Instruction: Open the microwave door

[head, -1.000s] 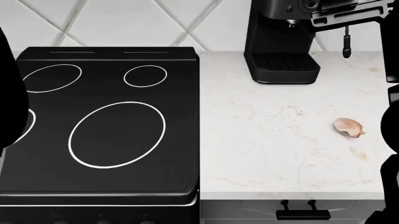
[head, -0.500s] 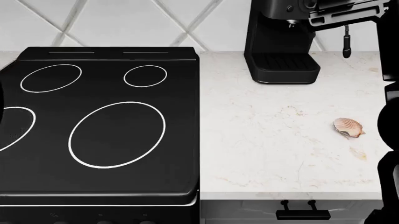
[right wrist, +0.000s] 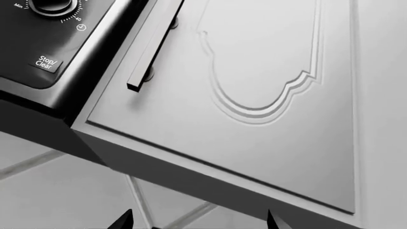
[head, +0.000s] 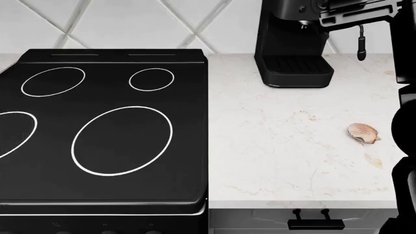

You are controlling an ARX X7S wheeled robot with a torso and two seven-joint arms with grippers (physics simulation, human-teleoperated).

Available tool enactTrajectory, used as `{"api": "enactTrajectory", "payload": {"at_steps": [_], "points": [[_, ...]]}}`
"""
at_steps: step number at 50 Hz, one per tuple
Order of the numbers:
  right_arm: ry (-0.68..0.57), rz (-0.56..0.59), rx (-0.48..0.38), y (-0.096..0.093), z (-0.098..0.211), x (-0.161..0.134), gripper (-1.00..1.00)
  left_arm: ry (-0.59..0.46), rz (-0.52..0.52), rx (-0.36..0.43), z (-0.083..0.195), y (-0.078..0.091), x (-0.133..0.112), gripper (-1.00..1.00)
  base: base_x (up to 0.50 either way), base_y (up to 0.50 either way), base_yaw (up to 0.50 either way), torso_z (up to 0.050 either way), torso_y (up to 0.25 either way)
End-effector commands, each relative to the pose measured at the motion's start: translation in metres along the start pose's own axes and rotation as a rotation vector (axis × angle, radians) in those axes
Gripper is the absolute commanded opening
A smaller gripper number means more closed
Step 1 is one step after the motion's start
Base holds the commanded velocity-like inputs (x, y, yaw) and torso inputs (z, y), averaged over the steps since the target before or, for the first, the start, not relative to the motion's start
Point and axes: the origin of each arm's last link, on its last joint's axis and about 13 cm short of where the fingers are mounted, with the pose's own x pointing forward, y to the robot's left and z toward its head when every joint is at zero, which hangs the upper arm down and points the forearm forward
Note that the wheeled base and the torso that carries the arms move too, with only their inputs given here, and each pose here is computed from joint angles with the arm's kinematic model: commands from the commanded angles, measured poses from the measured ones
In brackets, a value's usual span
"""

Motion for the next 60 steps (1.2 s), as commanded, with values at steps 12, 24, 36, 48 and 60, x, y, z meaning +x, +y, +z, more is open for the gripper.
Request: {"api": "enactTrajectory", "payload": {"at_steps": [12,24,36,48,60], "points": [[-0.002,0.006,-0.001,0.000,0.004,0.000,1.00,-0.112,-0.019,-0.042,0.001,-0.001,-0.041,1.00,0.00,0.00,0.00,0.000,0.000],[0.000,0.008,-0.001,0.000,0.004,0.001,1.00,-0.130,-0.014,-0.076,-0.002,0.000,-0.053,1.00,0.00,0.00,0.00,0.000,0.000],[-0.001,0.008,-0.003,0.001,0.001,0.002,1.00,-0.164,-0.009,-0.101,0.002,0.003,-0.073,1.00,0.00,0.00,0.00,0.000,0.000],[-0.001,0.007,-0.002,0.000,0.003,0.001,1.00,-0.216,-0.019,-0.107,0.006,0.001,-0.094,1.00,0.00,0.00,0.00,0.000,0.000],[-0.001,0.009,-0.002,0.001,0.004,0.001,1.00,-0.266,-0.021,-0.124,0.019,0.002,-0.112,1.00,0.00,0.00,0.00,0.000,0.000]]}}
